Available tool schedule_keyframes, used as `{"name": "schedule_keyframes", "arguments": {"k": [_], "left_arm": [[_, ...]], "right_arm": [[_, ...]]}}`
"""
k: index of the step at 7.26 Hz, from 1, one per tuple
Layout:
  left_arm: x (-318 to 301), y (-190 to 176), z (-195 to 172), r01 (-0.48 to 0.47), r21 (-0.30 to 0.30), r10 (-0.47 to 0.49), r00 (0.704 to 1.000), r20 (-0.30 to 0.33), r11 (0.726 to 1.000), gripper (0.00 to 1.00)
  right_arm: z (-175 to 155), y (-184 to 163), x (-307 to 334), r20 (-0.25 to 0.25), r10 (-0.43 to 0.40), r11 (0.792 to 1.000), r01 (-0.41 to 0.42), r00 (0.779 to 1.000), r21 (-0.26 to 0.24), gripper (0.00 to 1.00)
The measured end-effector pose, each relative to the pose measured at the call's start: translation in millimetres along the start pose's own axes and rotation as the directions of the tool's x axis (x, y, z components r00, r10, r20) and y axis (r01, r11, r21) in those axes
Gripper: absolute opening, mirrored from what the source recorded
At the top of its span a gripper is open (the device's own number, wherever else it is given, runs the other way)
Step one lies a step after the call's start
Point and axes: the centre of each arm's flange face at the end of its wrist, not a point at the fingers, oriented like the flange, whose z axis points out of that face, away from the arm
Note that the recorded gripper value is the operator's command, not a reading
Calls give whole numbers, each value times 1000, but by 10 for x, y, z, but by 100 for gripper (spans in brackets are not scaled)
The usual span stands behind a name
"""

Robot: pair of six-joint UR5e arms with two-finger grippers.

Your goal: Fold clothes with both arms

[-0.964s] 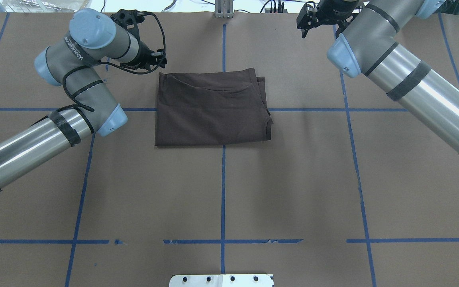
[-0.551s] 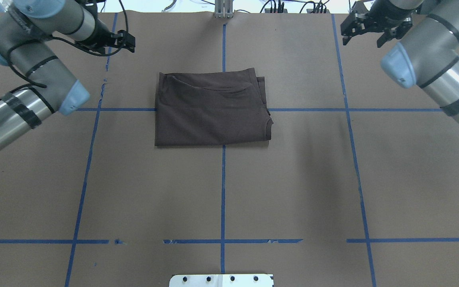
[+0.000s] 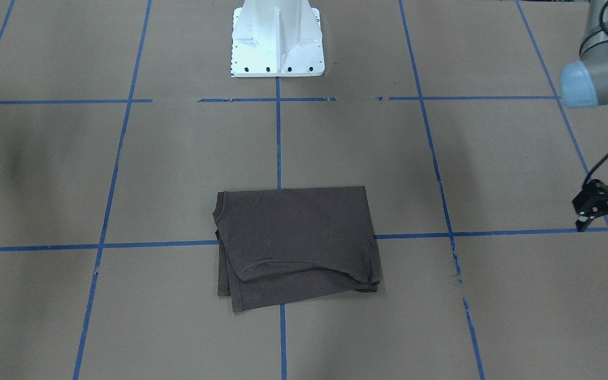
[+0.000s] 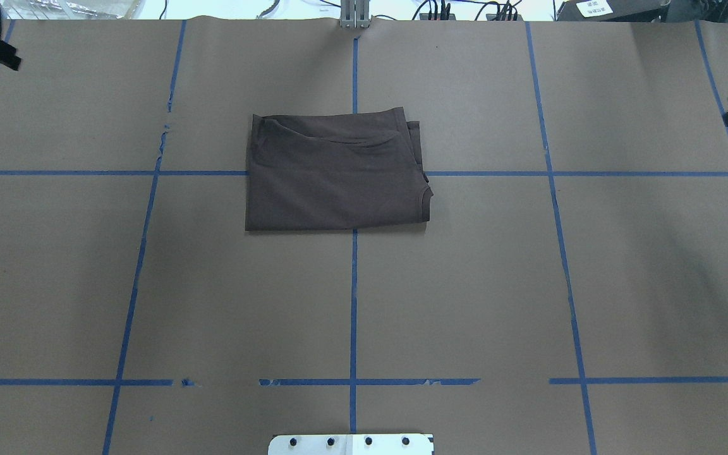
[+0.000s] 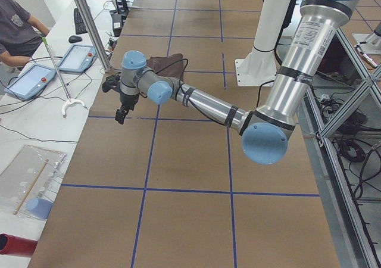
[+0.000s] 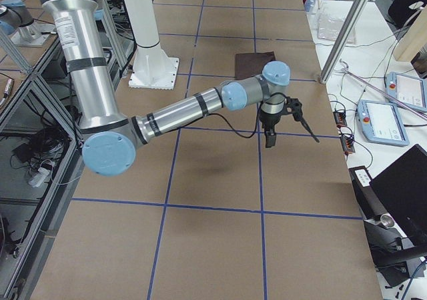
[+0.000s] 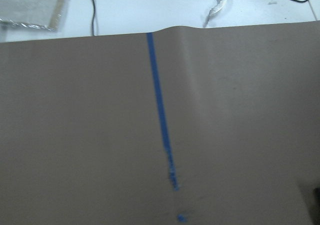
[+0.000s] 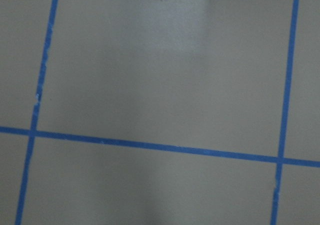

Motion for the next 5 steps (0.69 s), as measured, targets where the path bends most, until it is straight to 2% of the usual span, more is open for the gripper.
{"name": "schedule_keyframes", "arguments": {"k": [2, 3, 5], "left_arm": [[-1045, 617, -229, -172, -51, 174, 984, 31, 984, 100], [-1367, 1018, -192, -214, -69, 215, 977, 12, 974, 100], [-1642, 1515, 15, -206, -64, 206, 979, -11, 977, 100]], "right_arm": [[-62, 671, 1080, 13, -61, 998, 61, 998, -29, 100], [-58, 941, 1405, 8, -72, 997, 72, 997, -39, 100], [1, 1226, 1647, 5, -62, 997, 62, 998, -54, 100]]}}
